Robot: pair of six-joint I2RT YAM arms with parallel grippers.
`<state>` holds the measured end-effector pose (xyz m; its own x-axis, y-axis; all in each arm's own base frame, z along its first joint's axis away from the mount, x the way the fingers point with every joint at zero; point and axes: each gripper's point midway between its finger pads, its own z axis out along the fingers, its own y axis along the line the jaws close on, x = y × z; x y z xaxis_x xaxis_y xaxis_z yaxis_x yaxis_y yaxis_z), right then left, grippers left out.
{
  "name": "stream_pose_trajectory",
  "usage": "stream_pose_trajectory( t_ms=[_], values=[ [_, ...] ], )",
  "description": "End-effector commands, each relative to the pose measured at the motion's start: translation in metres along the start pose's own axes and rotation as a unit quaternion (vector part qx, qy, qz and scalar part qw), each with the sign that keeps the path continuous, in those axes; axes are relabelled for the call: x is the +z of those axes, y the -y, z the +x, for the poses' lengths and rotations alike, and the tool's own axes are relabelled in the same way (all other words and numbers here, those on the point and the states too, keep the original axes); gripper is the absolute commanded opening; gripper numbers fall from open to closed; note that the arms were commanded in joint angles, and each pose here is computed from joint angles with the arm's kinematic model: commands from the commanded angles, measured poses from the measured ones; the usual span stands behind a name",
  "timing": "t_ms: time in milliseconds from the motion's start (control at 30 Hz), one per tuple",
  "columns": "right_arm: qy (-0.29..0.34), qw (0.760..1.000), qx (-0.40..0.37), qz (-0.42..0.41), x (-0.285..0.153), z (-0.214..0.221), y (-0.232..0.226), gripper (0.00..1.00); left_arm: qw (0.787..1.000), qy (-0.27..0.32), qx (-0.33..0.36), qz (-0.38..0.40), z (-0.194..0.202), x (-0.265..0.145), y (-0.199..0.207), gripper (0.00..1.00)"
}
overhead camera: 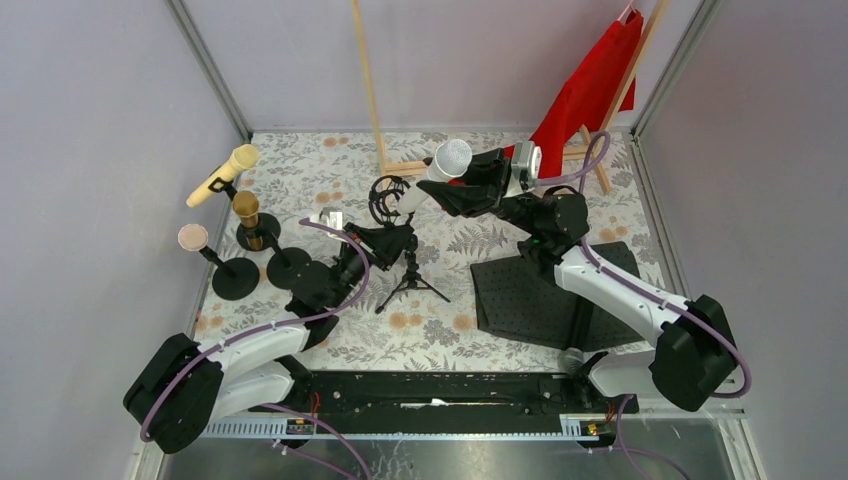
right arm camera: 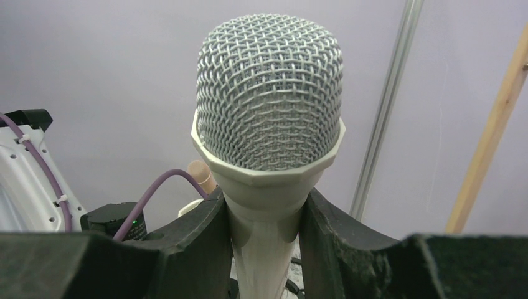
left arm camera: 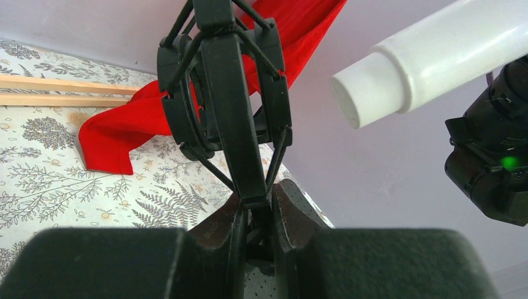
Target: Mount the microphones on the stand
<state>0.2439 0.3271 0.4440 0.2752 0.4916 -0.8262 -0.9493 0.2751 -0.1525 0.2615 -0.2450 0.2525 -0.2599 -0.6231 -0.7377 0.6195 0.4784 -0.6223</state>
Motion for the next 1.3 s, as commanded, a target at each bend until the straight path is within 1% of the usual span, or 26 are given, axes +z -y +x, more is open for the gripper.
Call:
stream_pose_trajectory(
  t_ms=[0,333,567,867,967,1000,1267],
  values=[
    [0.066,0.996,-0.048,-0.019,0.015,-0.037,-0.01,0.0,0.999,0.015,0.003,0.036,-0.013,0.003,0.019,0.0],
    [0.053,0.997,-0.062,-0.002,0.017,-0.011,0.002,0.0,0.999,0.012,0.005,0.039,-0.013,0.002,0.02,0.0],
    [0.057,0.996,-0.067,-0.001,0.019,0.004,0.005,0.0,0.999,0.005,0.003,0.048,-0.011,0.003,0.023,0.0],
    [0.016,0.995,-0.092,-0.02,0.006,0.045,-0.001,0.0,0.999,0.001,0.001,0.047,-0.008,0.003,0.023,0.0],
    [0.005,0.996,-0.089,-0.02,0.0,0.057,-0.002,0.01,0.999,-0.001,0.001,0.049,-0.008,0.004,0.024,0.0],
    [0.003,0.995,-0.1,-0.02,-0.001,0.06,-0.002,0.01,0.999,-0.002,0.0,0.05,-0.007,0.004,0.024,0.0],
    [-0.015,0.995,-0.093,-0.018,-0.005,0.087,0.001,0.02,0.999,-0.005,-0.001,0.046,-0.005,0.003,0.021,0.0]
  ],
)
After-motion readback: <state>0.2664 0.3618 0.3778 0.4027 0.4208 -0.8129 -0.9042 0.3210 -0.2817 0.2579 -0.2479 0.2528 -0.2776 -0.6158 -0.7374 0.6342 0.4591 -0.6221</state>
